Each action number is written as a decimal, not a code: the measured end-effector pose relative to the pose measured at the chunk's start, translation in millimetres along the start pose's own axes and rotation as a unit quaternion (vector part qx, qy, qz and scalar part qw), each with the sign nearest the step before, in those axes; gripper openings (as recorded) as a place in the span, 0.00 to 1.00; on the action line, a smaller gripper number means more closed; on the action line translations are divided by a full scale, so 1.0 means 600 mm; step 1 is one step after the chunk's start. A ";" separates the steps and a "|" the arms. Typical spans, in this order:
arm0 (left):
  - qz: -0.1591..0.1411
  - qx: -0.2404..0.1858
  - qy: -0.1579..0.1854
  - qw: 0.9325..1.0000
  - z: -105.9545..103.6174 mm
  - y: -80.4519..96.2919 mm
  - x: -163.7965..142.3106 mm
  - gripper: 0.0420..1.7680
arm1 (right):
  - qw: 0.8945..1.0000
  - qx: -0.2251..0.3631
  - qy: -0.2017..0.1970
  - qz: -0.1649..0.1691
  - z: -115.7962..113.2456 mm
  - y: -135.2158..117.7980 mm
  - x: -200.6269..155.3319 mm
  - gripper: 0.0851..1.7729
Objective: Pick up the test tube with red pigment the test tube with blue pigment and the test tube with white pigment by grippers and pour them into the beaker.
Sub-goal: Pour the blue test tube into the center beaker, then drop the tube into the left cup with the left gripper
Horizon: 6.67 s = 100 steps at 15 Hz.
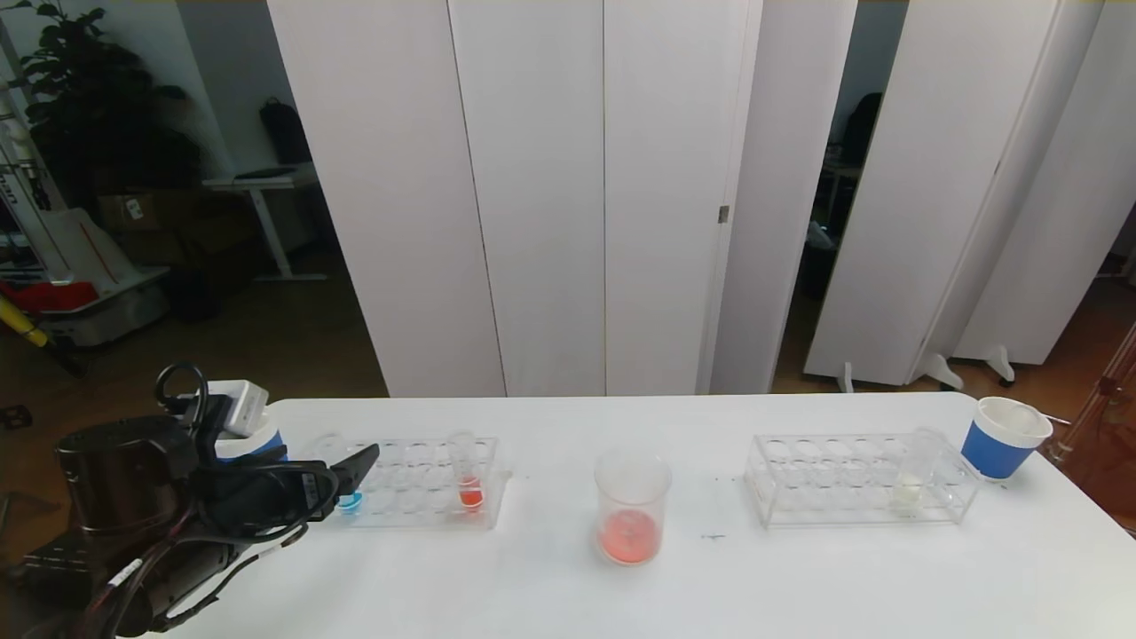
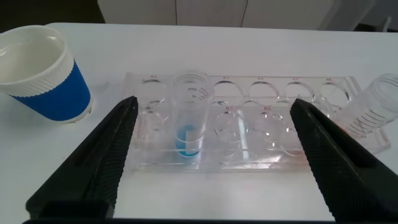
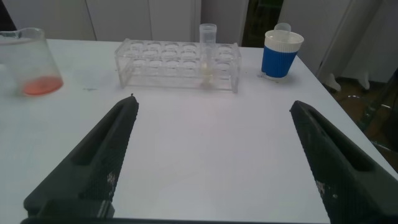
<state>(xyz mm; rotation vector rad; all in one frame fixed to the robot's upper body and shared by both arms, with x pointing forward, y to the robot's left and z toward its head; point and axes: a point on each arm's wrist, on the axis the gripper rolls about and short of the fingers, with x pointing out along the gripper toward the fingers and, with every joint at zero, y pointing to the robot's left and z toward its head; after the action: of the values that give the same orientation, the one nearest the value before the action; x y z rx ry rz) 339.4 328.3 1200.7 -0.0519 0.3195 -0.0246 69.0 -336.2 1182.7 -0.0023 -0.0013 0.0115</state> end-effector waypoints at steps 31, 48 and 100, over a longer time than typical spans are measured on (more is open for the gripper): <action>0.035 -0.013 -0.020 0.999 -0.037 0.038 0.075 0.67 | 1.000 0.000 0.000 0.000 0.000 0.000 0.000 0.99; 0.031 -0.005 -0.021 0.999 -0.039 0.037 0.077 0.31 | 1.000 0.000 0.000 0.000 0.000 0.000 0.000 0.99; -0.313 0.180 -0.170 0.917 0.182 -0.201 -0.053 0.31 | 1.000 0.001 0.000 0.000 0.000 0.000 0.000 0.99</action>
<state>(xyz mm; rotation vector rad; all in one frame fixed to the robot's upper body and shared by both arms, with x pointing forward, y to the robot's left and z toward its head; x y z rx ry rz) 341.3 214.2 1320.6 0.2081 -0.0653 -0.7037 69.0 -336.2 1182.7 -0.0013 -0.0013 0.0119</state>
